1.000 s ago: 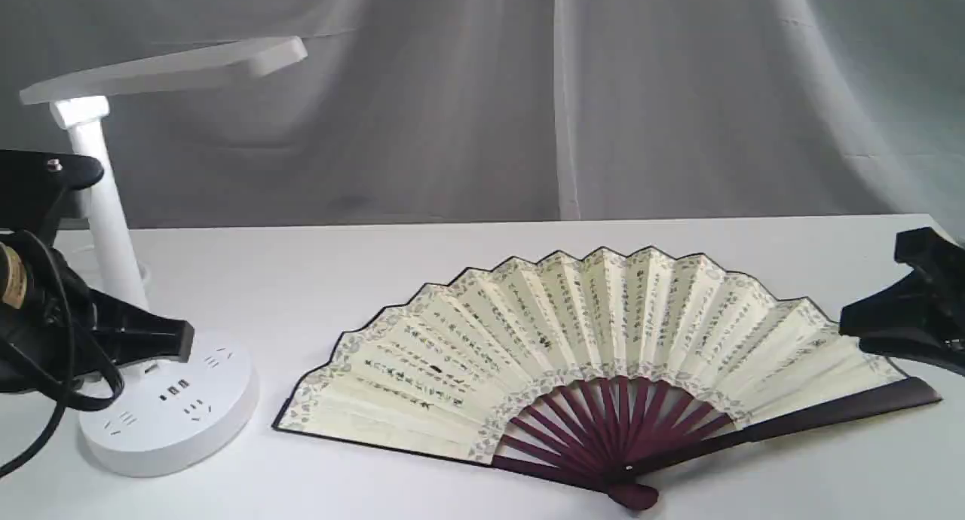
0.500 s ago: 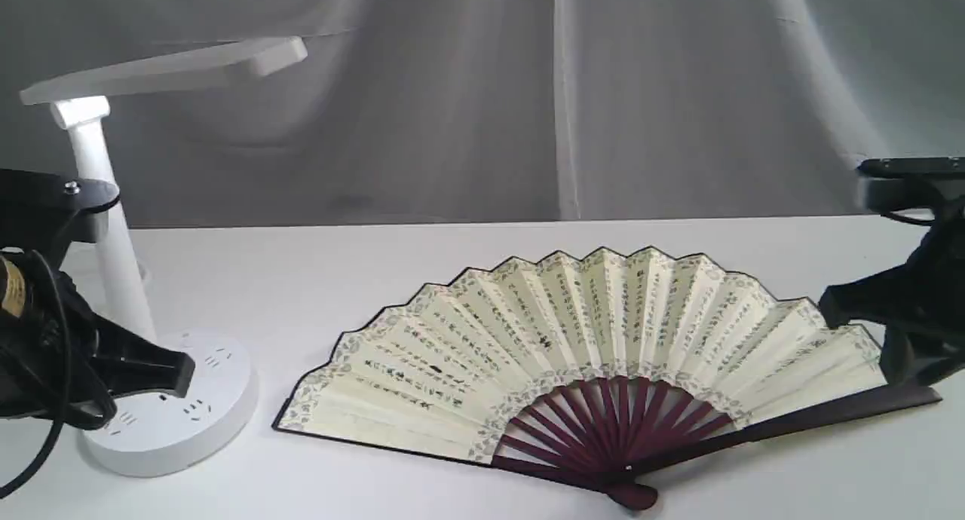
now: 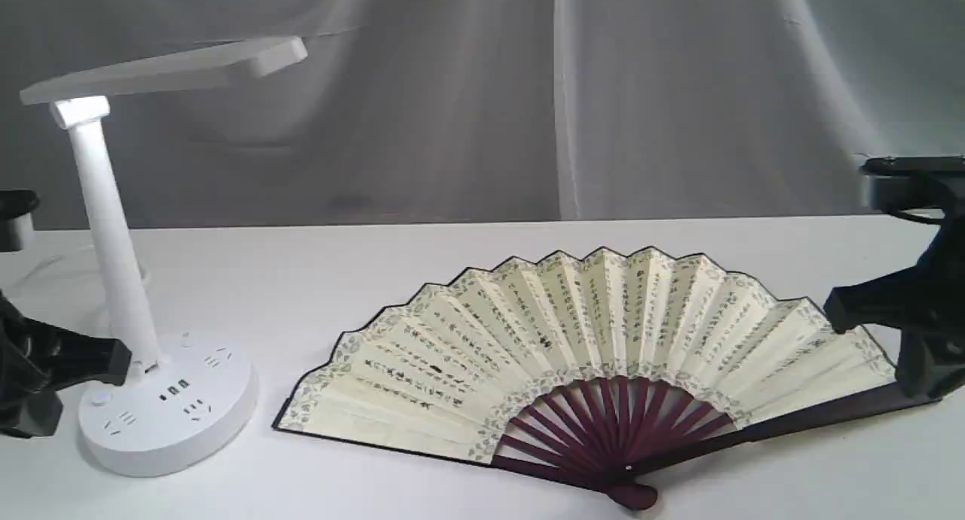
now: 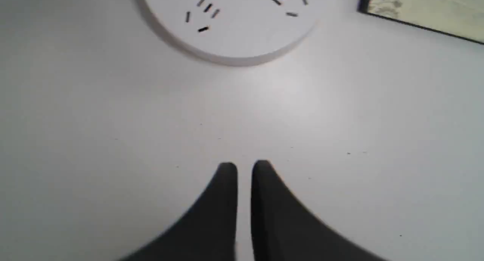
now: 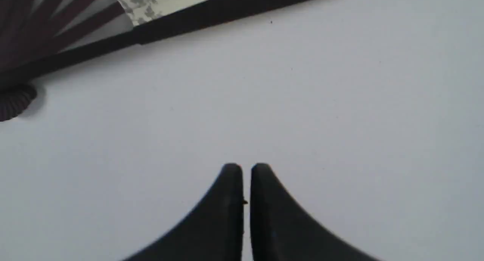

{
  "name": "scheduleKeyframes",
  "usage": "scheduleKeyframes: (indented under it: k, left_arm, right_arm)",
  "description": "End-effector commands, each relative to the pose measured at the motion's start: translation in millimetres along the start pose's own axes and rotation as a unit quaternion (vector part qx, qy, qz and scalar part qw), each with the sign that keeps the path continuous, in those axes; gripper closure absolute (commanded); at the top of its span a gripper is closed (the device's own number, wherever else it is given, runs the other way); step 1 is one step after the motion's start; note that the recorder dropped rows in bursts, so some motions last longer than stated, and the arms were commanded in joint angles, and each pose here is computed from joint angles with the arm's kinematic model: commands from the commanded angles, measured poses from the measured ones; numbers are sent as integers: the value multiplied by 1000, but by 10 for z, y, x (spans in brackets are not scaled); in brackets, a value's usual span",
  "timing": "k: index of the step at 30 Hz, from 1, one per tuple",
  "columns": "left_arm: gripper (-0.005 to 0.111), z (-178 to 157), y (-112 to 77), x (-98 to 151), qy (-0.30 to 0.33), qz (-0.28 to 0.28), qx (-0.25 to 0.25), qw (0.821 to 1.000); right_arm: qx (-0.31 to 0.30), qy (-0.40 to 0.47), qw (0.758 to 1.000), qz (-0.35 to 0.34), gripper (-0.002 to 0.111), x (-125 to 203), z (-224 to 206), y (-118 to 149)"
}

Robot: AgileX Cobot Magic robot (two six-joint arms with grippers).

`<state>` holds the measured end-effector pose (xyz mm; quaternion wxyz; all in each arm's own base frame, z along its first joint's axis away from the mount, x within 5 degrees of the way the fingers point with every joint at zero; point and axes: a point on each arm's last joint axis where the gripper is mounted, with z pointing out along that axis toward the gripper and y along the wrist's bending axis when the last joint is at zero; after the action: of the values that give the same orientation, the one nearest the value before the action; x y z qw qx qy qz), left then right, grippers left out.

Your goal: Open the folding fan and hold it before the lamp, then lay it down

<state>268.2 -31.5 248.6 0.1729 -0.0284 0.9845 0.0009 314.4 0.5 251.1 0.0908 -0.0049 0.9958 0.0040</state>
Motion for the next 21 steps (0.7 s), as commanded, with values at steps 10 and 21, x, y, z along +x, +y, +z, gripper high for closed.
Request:
scheduleKeyframes:
  k: [10,21]
  left_arm:
    - [102,-30,186,-19,2,-16,-12,1000]
    - [102,-319,212,53,-30,-14,-12,999]
  right_arm:
    - [43,-33,999,-4,108,387,-174,-77]
    - [55,-101,993,-6,108,760,-595,-82]
